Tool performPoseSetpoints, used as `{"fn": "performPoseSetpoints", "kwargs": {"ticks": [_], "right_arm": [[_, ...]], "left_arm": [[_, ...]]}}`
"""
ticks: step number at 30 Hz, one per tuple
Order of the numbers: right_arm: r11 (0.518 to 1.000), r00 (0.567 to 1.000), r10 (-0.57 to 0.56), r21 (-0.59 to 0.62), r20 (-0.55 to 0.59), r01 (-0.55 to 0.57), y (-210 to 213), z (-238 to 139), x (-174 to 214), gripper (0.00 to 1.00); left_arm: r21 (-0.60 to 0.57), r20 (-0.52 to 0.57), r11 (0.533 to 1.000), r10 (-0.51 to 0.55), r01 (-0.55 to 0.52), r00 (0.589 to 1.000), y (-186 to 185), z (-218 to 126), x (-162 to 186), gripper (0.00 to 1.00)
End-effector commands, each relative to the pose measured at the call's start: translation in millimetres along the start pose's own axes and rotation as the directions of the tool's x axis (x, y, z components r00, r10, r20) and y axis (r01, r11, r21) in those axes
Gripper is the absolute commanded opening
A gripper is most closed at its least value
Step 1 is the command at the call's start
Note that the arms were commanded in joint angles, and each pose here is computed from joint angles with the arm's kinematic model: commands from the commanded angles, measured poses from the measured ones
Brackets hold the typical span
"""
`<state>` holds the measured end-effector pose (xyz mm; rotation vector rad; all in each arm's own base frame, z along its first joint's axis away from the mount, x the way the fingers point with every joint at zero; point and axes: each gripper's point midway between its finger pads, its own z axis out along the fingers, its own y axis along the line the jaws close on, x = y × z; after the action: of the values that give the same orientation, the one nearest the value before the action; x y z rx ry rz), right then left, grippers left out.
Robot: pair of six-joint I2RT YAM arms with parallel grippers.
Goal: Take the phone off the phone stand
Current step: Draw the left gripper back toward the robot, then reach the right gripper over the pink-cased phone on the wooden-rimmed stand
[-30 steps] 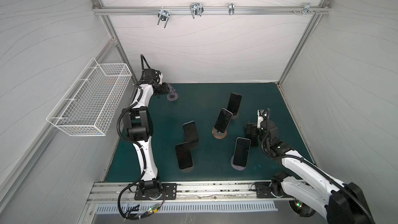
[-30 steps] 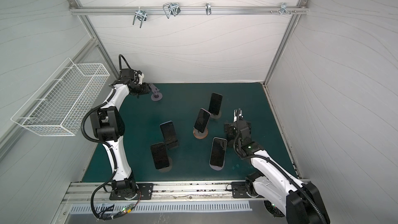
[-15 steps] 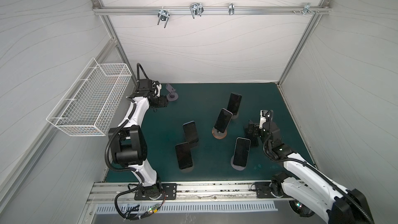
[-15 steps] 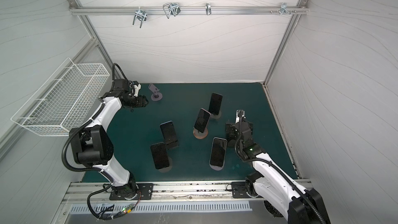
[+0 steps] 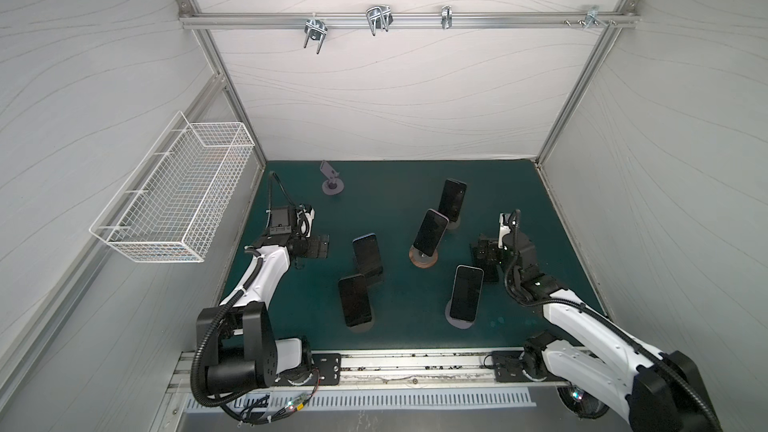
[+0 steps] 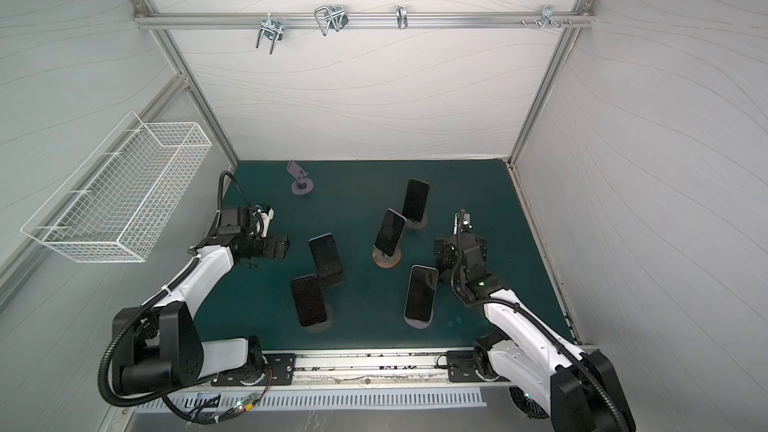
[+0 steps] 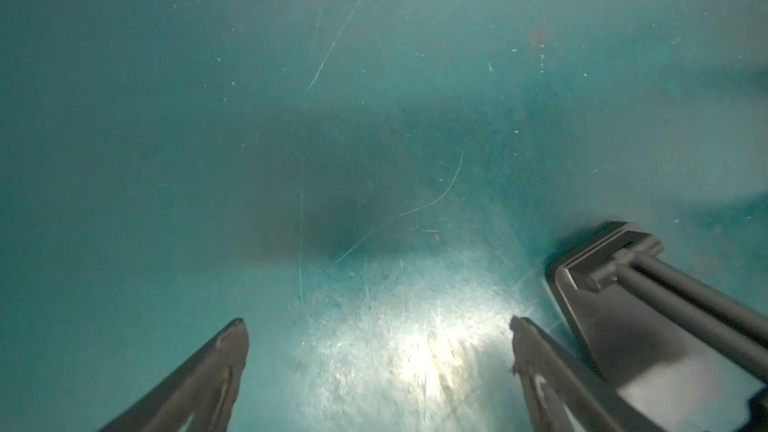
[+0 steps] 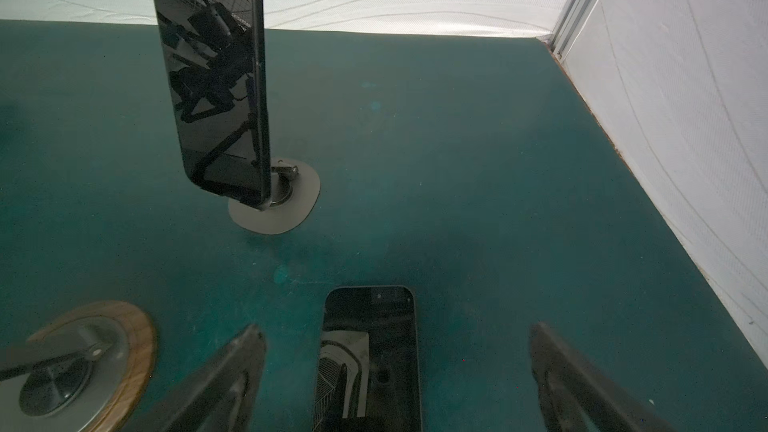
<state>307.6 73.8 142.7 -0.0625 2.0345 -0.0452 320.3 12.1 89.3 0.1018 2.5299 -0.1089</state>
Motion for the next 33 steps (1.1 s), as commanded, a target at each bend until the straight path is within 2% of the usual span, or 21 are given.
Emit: {"fn": "performPoseSetpoints", "kwargs": {"ticks": [1,6,12,15,20,25,28,33], "right_arm": [[1.000,1.000,0.017,0.010,0.024,-0.018,-2,-1,-14,0.99],[1.000,1.000,0.008,-0.008,0.021,-0.008,2,0,-14,0.99],[1.000,1.000,0.008,-0.003,0.014,-0.008,2,1,-13,0.99],[0.999,0.999,0.044,0.003,-0.022,-0.044,0,-2,-16,0.99],[0.986,0.982,0.165,-0.021,-0.093,-0.167,4,-25,-47,0.99],[0.980,0.964,0.188,-0.024,-0.185,-0.196,22,-49,-71,0.99],[0.964,0.921,0.264,0.054,-0.288,-0.260,29,-58,-69,0.99],[0.945,0.897,0.310,0.206,-0.314,-0.255,49,-73,-73,0.99]], "left_arm": [[-0.017,0.172,0.998,0.059,-0.057,0.983,4,-1,-34,1.00],[-0.052,0.205,0.999,0.027,-0.016,0.978,15,0,-42,1.00],[-0.062,0.176,0.998,0.011,0.000,0.984,20,6,-44,1.00],[-0.061,0.175,0.998,0.012,-0.001,0.985,20,6,-44,1.00],[-0.072,0.184,0.997,0.008,0.005,0.983,21,4,-44,1.00],[-0.081,0.189,0.997,0.005,0.010,0.982,23,3,-44,1.00],[-0.080,0.188,0.997,0.005,0.010,0.982,22,4,-44,1.00],[-0.078,0.191,0.997,0.008,0.007,0.982,22,3,-44,1.00]]}}
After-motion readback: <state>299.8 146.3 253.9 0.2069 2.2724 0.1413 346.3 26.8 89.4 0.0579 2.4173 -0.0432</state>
